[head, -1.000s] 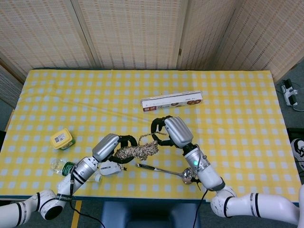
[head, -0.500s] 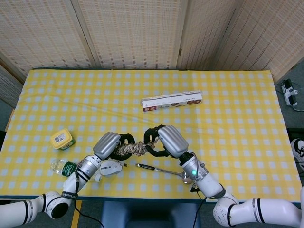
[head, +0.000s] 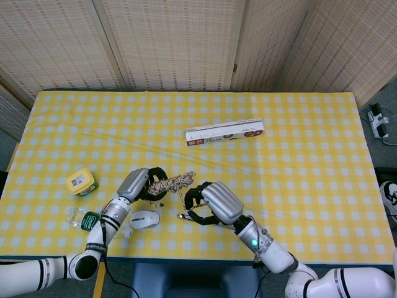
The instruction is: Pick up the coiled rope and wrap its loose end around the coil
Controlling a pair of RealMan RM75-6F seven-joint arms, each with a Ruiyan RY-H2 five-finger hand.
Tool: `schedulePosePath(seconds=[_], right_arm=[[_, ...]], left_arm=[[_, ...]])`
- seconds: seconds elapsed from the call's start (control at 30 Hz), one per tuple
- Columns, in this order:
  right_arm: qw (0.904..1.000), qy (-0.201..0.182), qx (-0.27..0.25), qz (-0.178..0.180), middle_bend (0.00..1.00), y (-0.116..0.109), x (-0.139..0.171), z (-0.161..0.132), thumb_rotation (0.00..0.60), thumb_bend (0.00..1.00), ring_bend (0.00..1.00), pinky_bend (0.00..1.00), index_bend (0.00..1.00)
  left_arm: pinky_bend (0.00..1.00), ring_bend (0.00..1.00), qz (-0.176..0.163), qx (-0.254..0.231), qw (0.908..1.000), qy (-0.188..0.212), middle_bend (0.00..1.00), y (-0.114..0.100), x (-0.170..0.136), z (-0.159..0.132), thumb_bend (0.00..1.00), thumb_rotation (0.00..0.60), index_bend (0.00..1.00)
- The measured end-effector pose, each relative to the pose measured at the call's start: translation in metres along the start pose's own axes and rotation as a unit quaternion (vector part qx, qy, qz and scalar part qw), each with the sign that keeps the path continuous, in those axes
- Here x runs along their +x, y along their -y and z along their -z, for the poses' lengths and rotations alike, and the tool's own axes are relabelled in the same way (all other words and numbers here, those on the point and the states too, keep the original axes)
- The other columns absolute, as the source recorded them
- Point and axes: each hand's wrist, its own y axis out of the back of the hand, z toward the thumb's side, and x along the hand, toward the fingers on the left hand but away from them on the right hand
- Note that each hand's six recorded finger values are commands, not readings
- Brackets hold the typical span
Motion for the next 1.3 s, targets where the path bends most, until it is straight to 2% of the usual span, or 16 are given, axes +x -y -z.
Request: schedulePosePath(seconds=[0.17, 0.4, 0.5, 0.57, 0.63, 0.7, 0.77, 0.83, 1.0, 1.1, 1.3], right_arm=[[0.9999, 0.010, -0.005, 0.004, 0.57, 0.002, 0.000, 0.007, 0.600, 0.55, 0.55, 0.48, 0.75], [0.9999, 0.009, -0.006, 0.011, 0.57, 0.006, -0.002, 0.009, 0.600, 0.55, 0.55, 0.48, 0.73], [0.9999, 0.005, 0.001, 0.016, 0.52, 0.007, -0.003, 0.009, 0.600, 0.55, 0.50, 0.48, 0.59], [0.9999, 0.001, 0.004, 0.016, 0.45, 0.007, -0.002, 0.009, 0.600, 0.54, 0.43, 0.48, 0.45], [0.9998, -0.004, 0.009, 0.015, 0.35, 0.008, 0.000, 0.008, 0.600, 0.46, 0.35, 0.46, 0.26], [0.9997, -0.009, 0.015, 0.018, 0.28, 0.008, 0.003, 0.007, 0.600, 0.41, 0.28, 0.42, 0.17], [0.9993, -0.013, 0.024, 0.025, 0.24, 0.006, 0.007, 0.008, 0.600, 0.38, 0.23, 0.37, 0.12], [0.9986, -0.015, 0.037, 0.035, 0.23, 0.003, 0.012, 0.009, 0.600, 0.38, 0.20, 0.34, 0.09], [0.9927, -0.005, 0.098, 0.070, 0.19, -0.009, 0.036, 0.021, 0.600, 0.38, 0.18, 0.33, 0.07], [0.9863, 0.020, 0.138, 0.089, 0.20, -0.022, 0.058, 0.037, 0.600, 0.38, 0.20, 0.33, 0.08], [0.9692, 0.086, 0.200, 0.115, 0.23, -0.053, 0.110, 0.072, 0.600, 0.38, 0.23, 0.33, 0.16]], left_arm=[[0.62, 0.64, -0.012, -0.058, 0.9982, 0.001, 0.66, -0.012, -0.003, -0.003, 0.53, 0.600, 0.66], [0.62, 0.64, -0.037, -0.103, 0.9936, 0.030, 0.66, -0.029, -0.012, -0.010, 0.53, 0.600, 0.66], [0.62, 0.64, -0.044, -0.122, 0.9906, 0.045, 0.66, -0.035, -0.017, -0.014, 0.53, 0.600, 0.66], [0.62, 0.64, -0.047, -0.133, 0.9884, 0.055, 0.66, -0.040, -0.021, -0.017, 0.53, 0.600, 0.66], [0.62, 0.64, -0.051, -0.143, 0.9862, 0.067, 0.66, -0.045, -0.025, -0.021, 0.53, 0.600, 0.66], [0.62, 0.64, -0.053, -0.149, 0.9844, 0.076, 0.66, -0.050, -0.029, -0.023, 0.53, 0.600, 0.66], [0.62, 0.64, -0.056, -0.153, 0.9829, 0.086, 0.66, -0.056, -0.033, -0.026, 0.53, 0.600, 0.66], [0.62, 0.64, -0.057, -0.153, 0.9820, 0.094, 0.66, -0.061, -0.037, -0.028, 0.53, 0.600, 0.66], [0.62, 0.64, -0.056, -0.159, 0.9799, 0.106, 0.66, -0.065, -0.043, -0.031, 0.53, 0.600, 0.66], [0.62, 0.64, -0.055, -0.161, 0.9793, 0.110, 0.66, -0.067, -0.046, -0.031, 0.53, 0.600, 0.66], [0.62, 0.64, -0.057, -0.160, 0.9795, 0.109, 0.66, -0.074, -0.050, -0.025, 0.53, 0.600, 0.66]])
